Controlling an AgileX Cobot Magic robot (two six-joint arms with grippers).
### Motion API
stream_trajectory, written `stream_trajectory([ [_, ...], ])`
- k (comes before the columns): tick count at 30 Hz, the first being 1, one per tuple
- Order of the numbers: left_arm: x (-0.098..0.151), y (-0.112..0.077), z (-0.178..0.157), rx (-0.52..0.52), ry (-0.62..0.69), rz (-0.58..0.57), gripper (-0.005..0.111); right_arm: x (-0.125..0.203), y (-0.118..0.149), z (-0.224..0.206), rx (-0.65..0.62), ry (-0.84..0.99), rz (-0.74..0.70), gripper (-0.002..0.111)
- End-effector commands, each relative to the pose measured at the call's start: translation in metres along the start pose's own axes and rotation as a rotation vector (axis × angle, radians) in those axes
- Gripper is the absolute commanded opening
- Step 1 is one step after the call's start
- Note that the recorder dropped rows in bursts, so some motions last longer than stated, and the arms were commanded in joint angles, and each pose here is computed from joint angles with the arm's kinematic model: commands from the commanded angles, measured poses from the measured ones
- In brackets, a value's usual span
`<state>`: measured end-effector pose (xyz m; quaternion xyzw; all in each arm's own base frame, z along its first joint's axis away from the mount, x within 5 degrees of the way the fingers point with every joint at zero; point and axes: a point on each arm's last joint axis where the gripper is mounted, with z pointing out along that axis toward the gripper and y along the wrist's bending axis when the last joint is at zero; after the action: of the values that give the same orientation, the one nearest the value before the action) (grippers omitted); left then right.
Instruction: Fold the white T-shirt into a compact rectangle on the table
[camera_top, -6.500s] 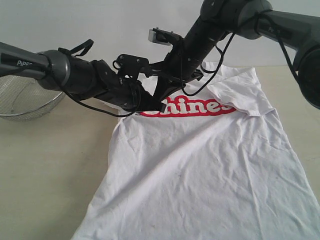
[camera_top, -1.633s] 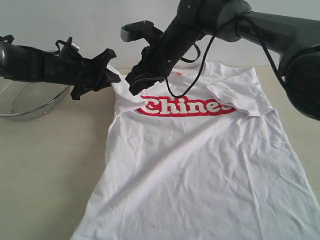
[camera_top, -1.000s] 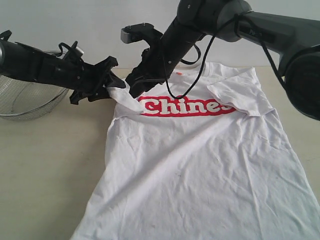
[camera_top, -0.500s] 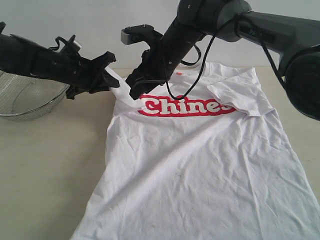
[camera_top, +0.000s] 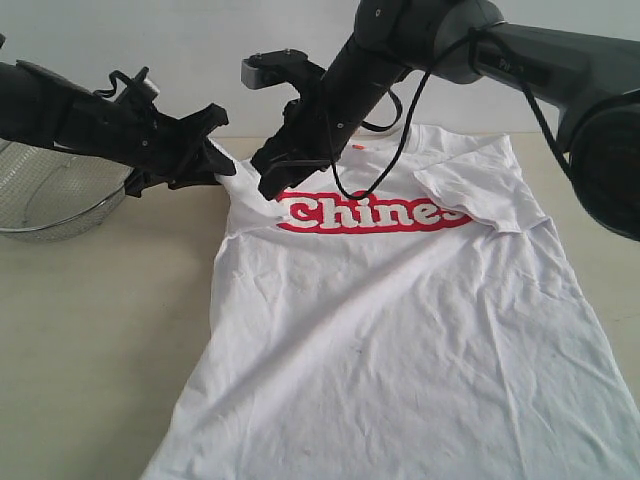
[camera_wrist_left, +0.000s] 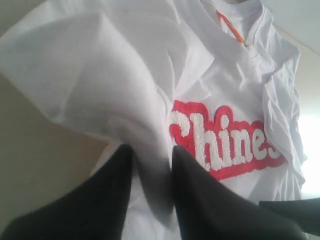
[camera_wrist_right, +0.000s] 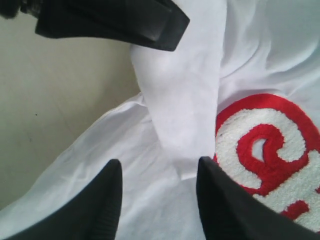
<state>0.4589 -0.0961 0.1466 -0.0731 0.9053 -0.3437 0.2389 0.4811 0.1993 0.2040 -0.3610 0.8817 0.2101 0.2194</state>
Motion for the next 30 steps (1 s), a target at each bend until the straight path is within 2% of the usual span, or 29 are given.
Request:
stream_trajectory([
  [1, -0.0022, -0.0027, -0.0048, 0.0, 0.001, -0.01, 0.039, -0.0036, 0.0038, -0.0083, -0.005, -0.013, -0.006, 0.041],
  [3, -0.0021, -0.0026, -0.0048, -0.001, 0.002, -0.015, 0.042, -0.0037, 0.0039, -0.0083, -0.006, -0.014, -0.005, 0.041],
  [15, -0.005, -0.0006, -0.0049, -0.023, -0.03, -0.029, 0.041, -0.0034, 0.0043, -0.0083, -0.01, -0.01, -0.005, 0.041],
  [17, -0.0056, -0.0002, -0.0049, -0.027, -0.036, -0.032, 0.037, -0.0034, 0.0043, -0.0083, -0.01, -0.01, -0.005, 0.041],
  [24, -0.0062, -0.0001, -0.005, -0.028, -0.043, -0.034, 0.004, -0.0037, 0.0044, -0.0083, -0.011, -0.013, -0.003, 0.041],
  [30, -0.0081, -0.0027, -0.0036, -0.022, -0.075, -0.015, 0.004, -0.0043, 0.0053, -0.008, -0.015, -0.017, -0.002, 0.041],
])
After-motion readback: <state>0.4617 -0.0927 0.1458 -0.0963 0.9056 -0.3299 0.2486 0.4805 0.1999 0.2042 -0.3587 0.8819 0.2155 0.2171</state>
